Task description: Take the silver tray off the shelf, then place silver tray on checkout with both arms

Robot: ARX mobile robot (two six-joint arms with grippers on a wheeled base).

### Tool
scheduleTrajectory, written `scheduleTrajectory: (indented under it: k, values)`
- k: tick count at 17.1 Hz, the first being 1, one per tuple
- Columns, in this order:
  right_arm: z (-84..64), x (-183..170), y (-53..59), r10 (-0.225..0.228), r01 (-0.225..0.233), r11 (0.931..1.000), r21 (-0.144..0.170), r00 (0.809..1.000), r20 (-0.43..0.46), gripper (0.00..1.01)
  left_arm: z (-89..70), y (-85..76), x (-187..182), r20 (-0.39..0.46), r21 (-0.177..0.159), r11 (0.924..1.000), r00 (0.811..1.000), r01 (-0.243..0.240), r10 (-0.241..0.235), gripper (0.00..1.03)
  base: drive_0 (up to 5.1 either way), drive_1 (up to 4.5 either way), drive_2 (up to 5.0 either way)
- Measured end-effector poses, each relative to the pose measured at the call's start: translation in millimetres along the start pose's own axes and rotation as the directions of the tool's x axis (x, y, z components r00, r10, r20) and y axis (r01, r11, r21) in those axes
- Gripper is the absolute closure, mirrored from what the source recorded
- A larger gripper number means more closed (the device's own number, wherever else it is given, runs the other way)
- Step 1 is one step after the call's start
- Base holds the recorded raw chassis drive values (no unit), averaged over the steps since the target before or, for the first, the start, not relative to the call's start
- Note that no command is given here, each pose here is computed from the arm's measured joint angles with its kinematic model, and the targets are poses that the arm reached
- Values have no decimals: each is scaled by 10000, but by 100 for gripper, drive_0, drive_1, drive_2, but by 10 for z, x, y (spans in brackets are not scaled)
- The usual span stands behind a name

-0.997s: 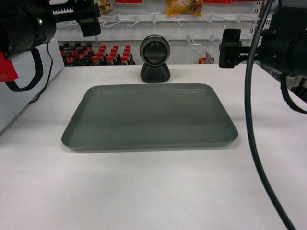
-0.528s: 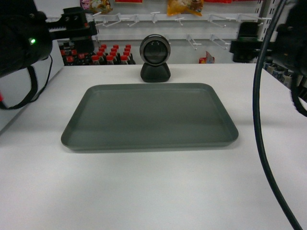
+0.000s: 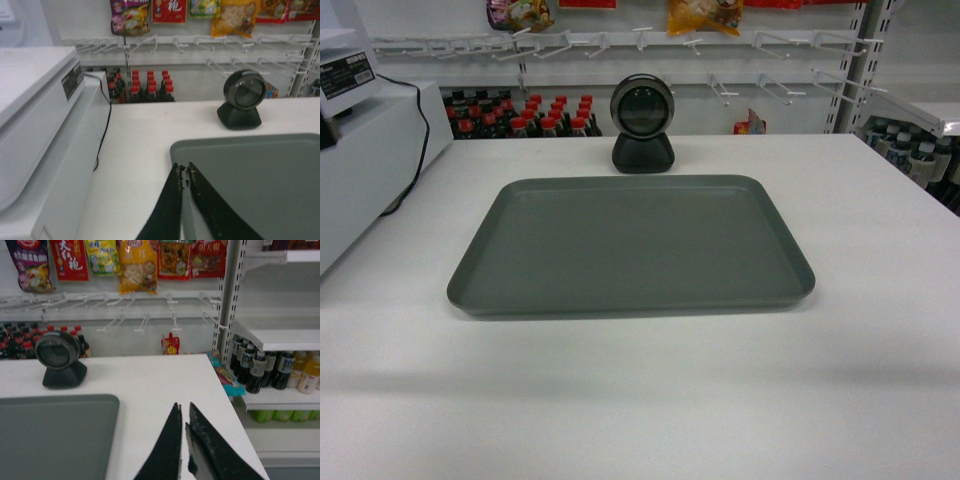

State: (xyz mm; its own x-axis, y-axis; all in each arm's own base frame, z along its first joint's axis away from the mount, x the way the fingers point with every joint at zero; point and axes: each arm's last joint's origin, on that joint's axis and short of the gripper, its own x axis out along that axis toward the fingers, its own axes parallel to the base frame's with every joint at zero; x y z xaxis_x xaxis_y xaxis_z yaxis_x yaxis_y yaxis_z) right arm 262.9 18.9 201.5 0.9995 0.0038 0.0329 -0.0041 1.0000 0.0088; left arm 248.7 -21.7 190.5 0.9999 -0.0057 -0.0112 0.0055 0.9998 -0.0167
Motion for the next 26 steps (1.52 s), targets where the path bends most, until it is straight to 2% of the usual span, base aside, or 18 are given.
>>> scheduleTrajectory:
  k: [1,3,8,12,15,17,19,20,21,23,26]
  values:
    - [-32,-41,-14,-12,12,10000,-9,9999,-106,96,-28,15,-37,-87,7,10000,10000,-36,36,100,0,0,0]
    - [-83,-103,-31,-55,54,10000,-65,9996,-281,100,-57,34,-89,-159,28,10000,9999,-60,60,101,0,0,0]
    - [-187,-248,-57,-78,73,9999,-86,9980,-634,99,-69,75,-207,-66,33,9999,9999,-146,146,101,0,0,0]
    - [-193,-327,-77,-97,92,9999,-83,9982,-592,99,-58,89,-279,82,21,9999,9999,-148,147,101,0,0,0]
    - [-171,-420,-130,119,-122,9999,-64,9992,-393,99,-68,98,-366,146,17,10000,9999,-82,81,101,0,0,0]
    - [-168,-529,-193,-128,126,9999,-71,9996,-261,99,-119,168,-476,-6,30,9999,9999,103,-103,101,0,0,0]
    - [-241,-688,-189,-80,77,9999,-66,9986,-517,99,-155,230,-611,-31,23,9998,9998,-210,210,101,0,0,0]
    - [-256,-755,-188,-46,43,10000,-68,9985,-544,99,-156,216,-673,31,23,10000,10000,-76,76,101,0,0,0]
    - [-324,-923,-189,-52,50,10000,-69,9995,-327,99,-293,217,-829,-106,23,10000,9999,-59,59,101,0,0,0]
    - [-349,-1188,-188,-50,47,10000,-65,9987,-502,99,-286,216,-1068,-61,23,10000,10000,-58,58,101,0,0,0]
    - [-307,-1271,-187,-48,46,10000,-69,9994,-334,99,-252,215,-1148,96,23,10000,9999,-60,59,101,0,0,0]
